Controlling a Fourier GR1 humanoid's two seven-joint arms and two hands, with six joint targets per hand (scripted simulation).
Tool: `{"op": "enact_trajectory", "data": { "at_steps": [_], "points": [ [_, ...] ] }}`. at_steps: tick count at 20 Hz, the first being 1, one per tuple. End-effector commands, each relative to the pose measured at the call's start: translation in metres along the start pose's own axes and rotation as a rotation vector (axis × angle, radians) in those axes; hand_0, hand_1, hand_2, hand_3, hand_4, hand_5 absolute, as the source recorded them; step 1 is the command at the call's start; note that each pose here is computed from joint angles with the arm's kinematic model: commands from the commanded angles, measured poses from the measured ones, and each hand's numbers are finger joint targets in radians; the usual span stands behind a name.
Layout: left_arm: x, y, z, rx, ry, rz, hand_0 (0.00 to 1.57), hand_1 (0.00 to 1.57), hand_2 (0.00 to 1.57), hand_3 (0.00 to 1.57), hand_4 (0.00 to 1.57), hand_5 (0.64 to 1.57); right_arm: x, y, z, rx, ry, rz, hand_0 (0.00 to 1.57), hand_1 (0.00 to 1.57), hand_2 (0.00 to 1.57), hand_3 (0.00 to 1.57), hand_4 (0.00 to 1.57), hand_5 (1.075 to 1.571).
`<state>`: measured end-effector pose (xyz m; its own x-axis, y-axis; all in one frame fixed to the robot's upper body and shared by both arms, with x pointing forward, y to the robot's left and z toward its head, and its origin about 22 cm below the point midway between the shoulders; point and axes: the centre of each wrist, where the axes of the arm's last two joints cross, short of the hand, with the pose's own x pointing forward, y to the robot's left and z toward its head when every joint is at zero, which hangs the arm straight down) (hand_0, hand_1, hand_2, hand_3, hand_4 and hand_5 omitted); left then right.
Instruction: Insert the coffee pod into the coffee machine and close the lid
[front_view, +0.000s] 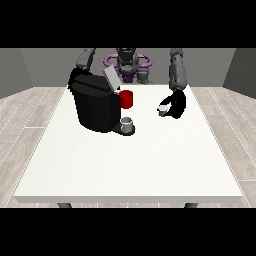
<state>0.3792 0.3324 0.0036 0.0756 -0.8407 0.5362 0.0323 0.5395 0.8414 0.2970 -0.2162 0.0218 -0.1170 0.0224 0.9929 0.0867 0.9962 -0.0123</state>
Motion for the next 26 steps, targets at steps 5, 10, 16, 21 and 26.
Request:
{"op": "enact_trajectory", "data": {
  "at_steps": [5, 10, 16, 21, 26],
  "points": [
    [0.034, 0.024, -0.021, -0.029, -0.147, -0.004, 1.47, 1.47, 1.47, 1.41, 0.61, 1.571, -0.013, -0.002, 0.002, -0.008, 0.044, -0.028, 0.0, 0.0, 0.0, 0.0, 0.46, 1.571],
    [0.069, 0.032, -0.033, -0.105, -0.236, 0.013, 1.34, 1.34, 1.4, 1.36, 0.59, 1.571, -0.036, 0.006, 0.014, -0.037, 0.121, 0.005, 0.0, 0.0, 0.0, 0.0, 0.47, 1.571],
    [0.089, 0.071, -0.044, -0.08, -0.259, 0.02, 1.23, 1.23, 1.32, 1.29, 0.57, 1.571, -0.03, -0.001, 0.01, 0.027, 0.115, -0.013, 0.0, 0.0, 0.0, 0.0, 0.49, 1.571],
    [0.109, 0.085, -0.048, -0.07, -0.282, 0.0, 1.25, 1.25, 1.33, 1.29, 0.57, 1.571, -0.039, -0.017, 0.006, 0.001, 0.064, -0.048, 0.0, 0.0, 0.0, 0.0, 0.5, 1.571],
    [0.121, 0.085, -0.05, -0.043, -0.302, 0.038, 1.25, 1.25, 1.33, 1.28, 0.54, 1.571, -0.027, -0.012, -0.004, -0.007, 0.054, -0.043, 0.0, 0.0, 0.0, 0.0, 0.52, 1.571]
  ]
}}
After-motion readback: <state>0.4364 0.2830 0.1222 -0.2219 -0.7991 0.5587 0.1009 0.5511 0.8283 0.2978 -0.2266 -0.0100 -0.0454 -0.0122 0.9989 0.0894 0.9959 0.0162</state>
